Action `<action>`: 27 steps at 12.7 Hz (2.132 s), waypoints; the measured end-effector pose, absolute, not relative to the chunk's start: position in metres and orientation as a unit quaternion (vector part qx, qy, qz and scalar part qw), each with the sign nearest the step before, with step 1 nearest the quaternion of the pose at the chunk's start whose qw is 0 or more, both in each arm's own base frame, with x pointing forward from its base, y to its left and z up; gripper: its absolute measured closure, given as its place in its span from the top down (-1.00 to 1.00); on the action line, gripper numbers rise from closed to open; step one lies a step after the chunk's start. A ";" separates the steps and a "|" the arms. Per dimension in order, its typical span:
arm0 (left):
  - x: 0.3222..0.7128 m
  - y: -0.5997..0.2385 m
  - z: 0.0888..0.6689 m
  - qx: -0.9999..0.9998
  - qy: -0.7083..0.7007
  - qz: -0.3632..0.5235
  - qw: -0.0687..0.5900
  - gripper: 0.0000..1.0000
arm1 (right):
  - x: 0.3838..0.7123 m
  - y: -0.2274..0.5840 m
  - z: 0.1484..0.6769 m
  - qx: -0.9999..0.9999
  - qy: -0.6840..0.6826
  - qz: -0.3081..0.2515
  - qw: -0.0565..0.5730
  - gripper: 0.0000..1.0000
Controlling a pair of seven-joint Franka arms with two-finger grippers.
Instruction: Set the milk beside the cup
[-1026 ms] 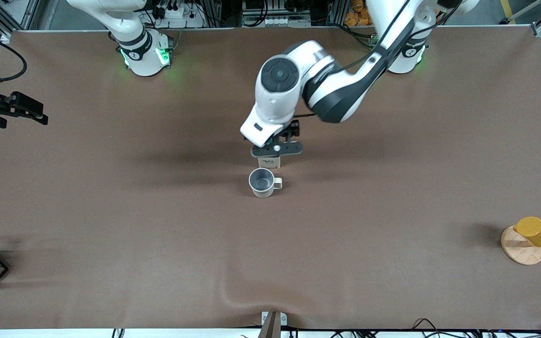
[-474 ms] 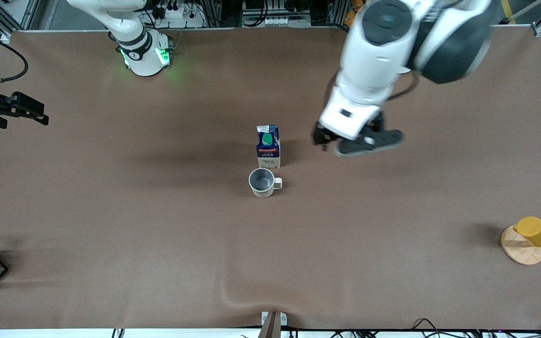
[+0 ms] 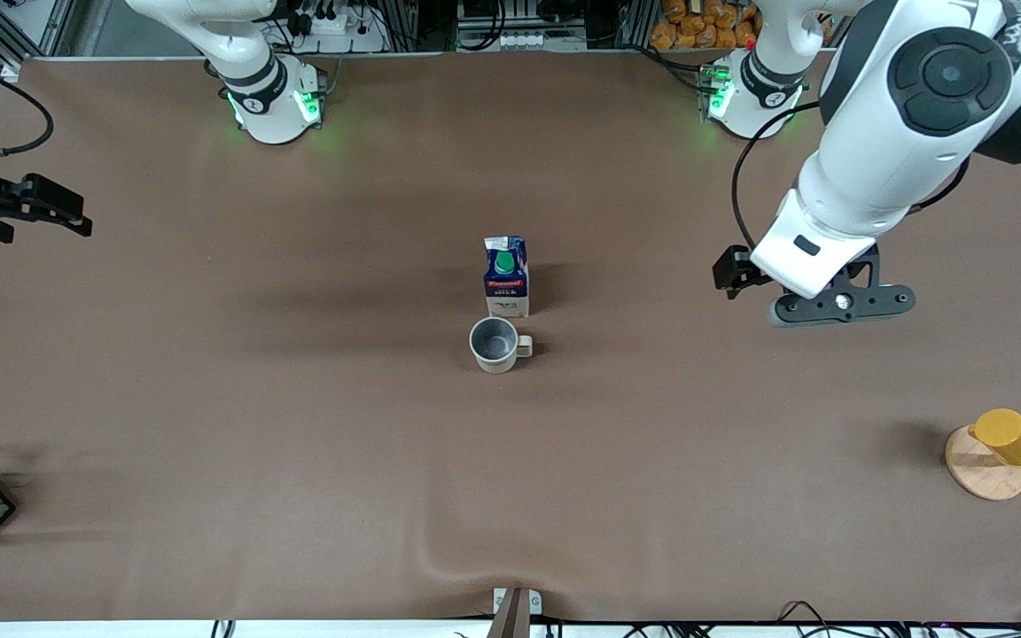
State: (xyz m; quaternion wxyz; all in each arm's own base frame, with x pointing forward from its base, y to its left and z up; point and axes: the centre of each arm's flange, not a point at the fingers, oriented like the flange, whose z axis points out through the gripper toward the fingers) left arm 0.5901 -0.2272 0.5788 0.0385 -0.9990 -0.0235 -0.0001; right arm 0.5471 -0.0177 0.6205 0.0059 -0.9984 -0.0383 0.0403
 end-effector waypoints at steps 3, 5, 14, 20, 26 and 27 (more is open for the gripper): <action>0.590 -0.200 0.591 -0.999 -0.021 0.005 0.044 1.00 | 0.547 -0.018 0.621 -0.998 -0.038 0.040 0.006 1.00; 0.586 -0.190 0.599 -0.999 -0.017 0.008 0.047 1.00 | 0.547 -0.018 0.621 -0.999 -0.038 0.039 0.006 1.00; 0.573 -0.140 0.604 -0.999 -0.012 0.022 0.020 1.00 | 0.547 -0.018 0.621 -0.999 -0.038 0.039 0.005 1.00; 0.545 -0.040 0.619 -1.000 -0.010 0.020 -0.004 1.00 | 0.547 -0.018 0.622 -0.999 -0.038 0.038 0.005 1.00; 0.539 -0.017 0.631 -1.000 -0.001 0.007 -0.005 1.00 | 0.547 -0.018 0.622 -0.999 -0.038 0.038 0.005 1.00; 0.539 -0.017 0.631 -1.000 0.000 0.007 -0.005 1.00 | 0.547 -0.018 0.622 -0.999 -0.038 0.038 0.005 1.00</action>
